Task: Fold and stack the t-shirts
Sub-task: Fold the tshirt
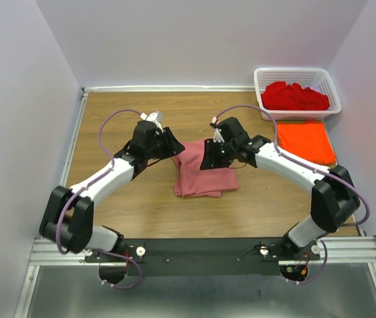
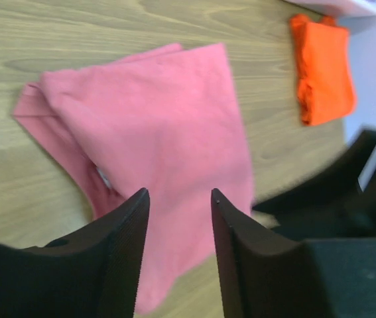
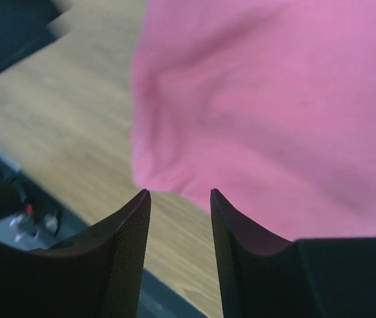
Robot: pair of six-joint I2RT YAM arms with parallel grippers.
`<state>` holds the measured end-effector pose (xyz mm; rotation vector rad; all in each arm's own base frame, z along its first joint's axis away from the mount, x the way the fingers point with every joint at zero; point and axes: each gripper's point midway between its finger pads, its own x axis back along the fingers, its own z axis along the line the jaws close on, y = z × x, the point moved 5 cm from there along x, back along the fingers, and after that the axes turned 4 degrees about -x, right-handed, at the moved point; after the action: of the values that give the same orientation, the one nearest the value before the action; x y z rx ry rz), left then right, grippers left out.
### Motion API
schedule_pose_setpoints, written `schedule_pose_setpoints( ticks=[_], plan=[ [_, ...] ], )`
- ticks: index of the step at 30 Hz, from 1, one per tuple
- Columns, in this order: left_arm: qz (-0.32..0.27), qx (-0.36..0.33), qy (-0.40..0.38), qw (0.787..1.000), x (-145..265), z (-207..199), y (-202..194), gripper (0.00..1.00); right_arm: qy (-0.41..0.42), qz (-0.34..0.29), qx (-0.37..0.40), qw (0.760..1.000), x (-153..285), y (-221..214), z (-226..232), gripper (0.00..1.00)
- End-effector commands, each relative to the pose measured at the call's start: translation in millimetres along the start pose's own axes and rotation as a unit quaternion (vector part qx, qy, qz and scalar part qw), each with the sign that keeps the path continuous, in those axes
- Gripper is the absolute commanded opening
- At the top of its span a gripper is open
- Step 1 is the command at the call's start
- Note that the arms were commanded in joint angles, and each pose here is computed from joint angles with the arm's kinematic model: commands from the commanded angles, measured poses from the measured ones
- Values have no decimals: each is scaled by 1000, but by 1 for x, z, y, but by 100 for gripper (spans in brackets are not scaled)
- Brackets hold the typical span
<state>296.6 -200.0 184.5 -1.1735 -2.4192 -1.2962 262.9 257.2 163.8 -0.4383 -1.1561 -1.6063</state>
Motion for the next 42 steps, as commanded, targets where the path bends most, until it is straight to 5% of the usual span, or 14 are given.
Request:
schedule_pose_setpoints(
  ticks=[1, 28, 34, 42],
  plan=[
    [-6, -27, 37, 999, -27, 16, 10, 46, 126, 25, 11, 992, -8, -13, 27, 48],
    [51, -27, 165, 985, -94, 87, -4, 54, 166, 109, 48, 979, -77, -63, 27, 46],
    [58, -31, 163, 984, -109, 93, -6, 43, 164, 133, 58, 976, -91, -75, 21, 46],
    [41, -55, 204, 977, -131, 112, 7, 12, 168, 183, 64, 966, -98, -108, 16, 46]
  ],
)
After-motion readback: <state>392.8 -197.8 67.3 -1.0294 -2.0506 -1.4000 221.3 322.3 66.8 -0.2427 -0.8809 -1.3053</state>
